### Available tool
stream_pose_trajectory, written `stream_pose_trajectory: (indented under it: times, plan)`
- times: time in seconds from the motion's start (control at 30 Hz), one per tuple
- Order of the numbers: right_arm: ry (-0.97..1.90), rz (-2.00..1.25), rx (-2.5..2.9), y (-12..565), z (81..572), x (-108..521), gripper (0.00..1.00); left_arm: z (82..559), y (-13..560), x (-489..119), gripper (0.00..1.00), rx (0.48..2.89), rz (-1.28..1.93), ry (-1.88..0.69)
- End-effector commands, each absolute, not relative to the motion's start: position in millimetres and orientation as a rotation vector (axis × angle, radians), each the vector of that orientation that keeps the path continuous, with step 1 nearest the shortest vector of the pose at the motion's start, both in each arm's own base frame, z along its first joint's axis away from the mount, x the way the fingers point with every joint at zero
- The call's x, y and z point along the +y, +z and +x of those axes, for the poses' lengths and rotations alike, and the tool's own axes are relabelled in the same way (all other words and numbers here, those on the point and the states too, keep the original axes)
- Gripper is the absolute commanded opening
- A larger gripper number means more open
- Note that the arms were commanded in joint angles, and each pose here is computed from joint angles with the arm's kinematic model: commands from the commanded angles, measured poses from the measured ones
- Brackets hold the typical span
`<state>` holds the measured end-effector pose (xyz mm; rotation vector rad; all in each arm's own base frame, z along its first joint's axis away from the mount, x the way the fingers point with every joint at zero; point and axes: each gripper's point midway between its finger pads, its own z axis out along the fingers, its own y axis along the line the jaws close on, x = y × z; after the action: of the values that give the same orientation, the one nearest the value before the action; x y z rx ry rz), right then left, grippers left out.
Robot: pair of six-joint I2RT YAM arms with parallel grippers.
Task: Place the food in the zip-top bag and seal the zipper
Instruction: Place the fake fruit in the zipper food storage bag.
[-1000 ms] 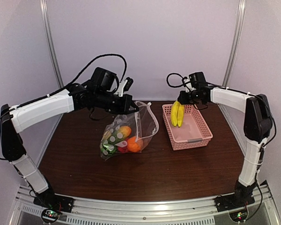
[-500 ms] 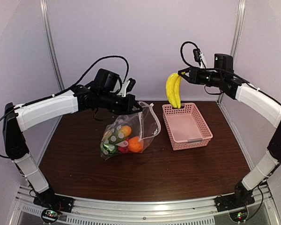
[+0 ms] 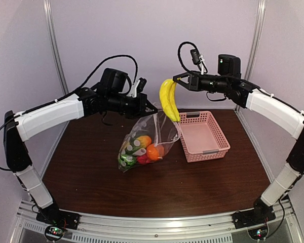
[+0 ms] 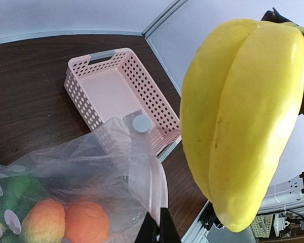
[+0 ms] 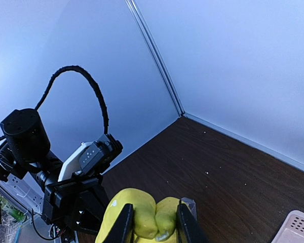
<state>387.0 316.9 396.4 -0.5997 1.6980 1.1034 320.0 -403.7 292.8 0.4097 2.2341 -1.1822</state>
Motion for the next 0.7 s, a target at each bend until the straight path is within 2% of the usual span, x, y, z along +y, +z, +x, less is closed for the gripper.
stream_pose_trajectory:
  times: [0.0,0.3,0.53,0.67]
  plan:
    - [1.068,-0.633,1.609,424,382,324,0.12,316,363,-405,0.00,2.058,0.400,-1.316]
    - [1.020,-0.683,1.590,417,380,336,0.13,310,384,-401,0.00,2.021,0.369,-1.395]
    - [0.940,-0.768,1.615,371,380,347,0.15,316,373,-386,0.00,2.043,0.304,-1.380]
    - [0.918,-0.807,1.585,365,376,352,0.16,319,365,-378,0.00,2.053,0.264,-1.393]
